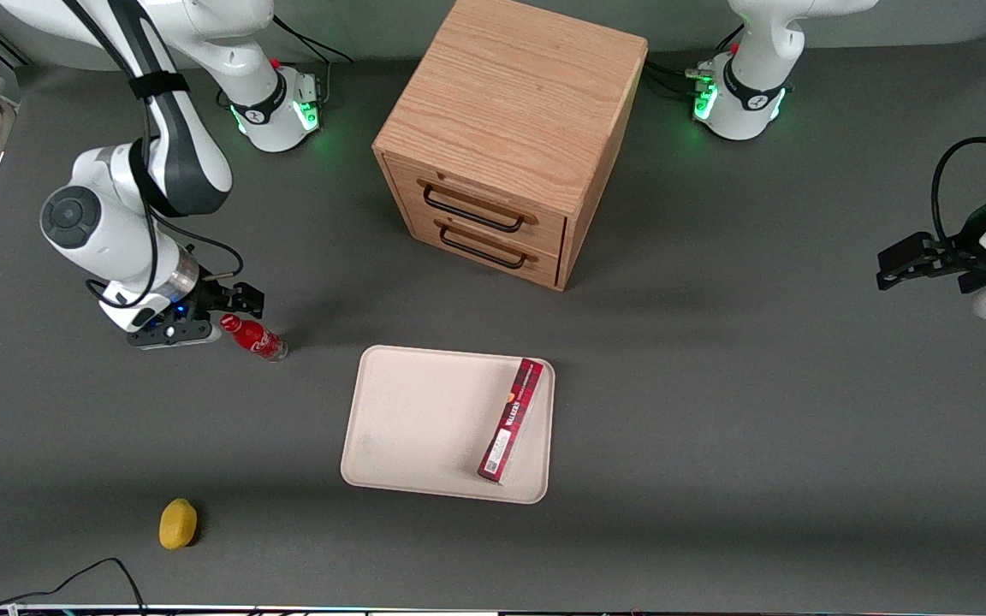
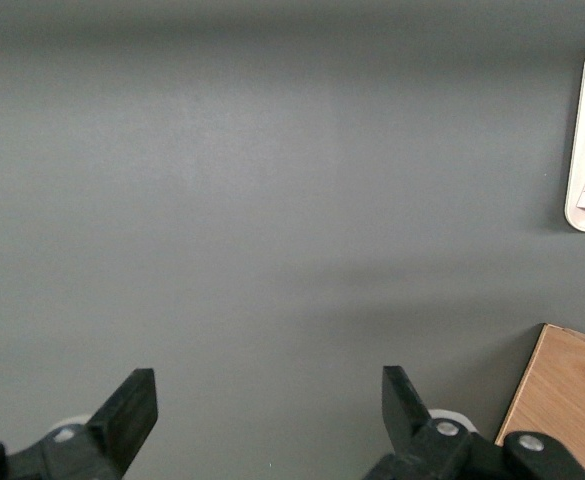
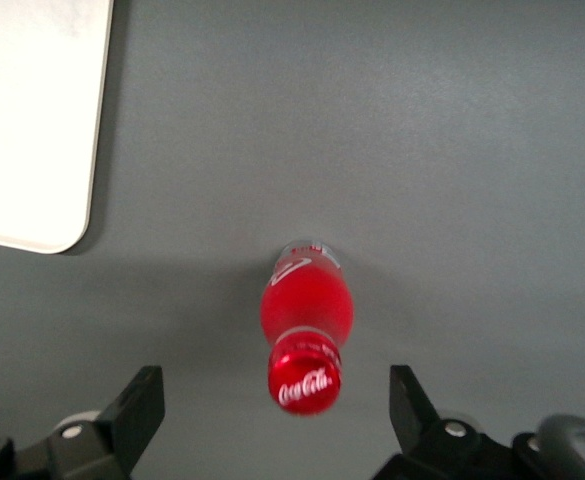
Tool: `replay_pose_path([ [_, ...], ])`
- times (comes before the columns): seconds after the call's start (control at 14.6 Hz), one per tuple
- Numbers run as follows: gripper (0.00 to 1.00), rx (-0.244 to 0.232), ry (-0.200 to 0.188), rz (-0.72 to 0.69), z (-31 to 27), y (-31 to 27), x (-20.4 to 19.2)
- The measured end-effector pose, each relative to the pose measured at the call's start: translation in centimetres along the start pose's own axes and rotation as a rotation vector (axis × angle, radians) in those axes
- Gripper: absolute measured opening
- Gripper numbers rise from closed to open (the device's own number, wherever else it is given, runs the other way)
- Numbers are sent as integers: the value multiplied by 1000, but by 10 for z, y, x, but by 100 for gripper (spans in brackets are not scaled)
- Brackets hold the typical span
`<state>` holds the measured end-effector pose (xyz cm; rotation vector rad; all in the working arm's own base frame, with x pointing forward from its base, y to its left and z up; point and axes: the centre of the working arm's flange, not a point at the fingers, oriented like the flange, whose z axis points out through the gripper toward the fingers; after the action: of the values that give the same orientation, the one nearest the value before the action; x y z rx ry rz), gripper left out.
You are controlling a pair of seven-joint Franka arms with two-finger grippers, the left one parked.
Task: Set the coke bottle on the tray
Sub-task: 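Close the right gripper around the bottle's cap end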
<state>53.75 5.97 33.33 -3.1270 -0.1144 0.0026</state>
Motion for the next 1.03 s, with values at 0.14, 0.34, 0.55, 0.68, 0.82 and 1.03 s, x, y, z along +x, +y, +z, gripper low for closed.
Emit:
replay_pose_path([
  [0.14,98,1,-8,2,7,1,1],
  [0.34,84,1,-11,4,9,2,1],
  [0.55,48,1,-11,-4,9,3,1],
  [0.68,31,0,-11,-4,9,5,1],
  [0.82,31,0,-22,-3,6,5,0],
  [1.03,31,-4,-89,5,-45,9,7],
])
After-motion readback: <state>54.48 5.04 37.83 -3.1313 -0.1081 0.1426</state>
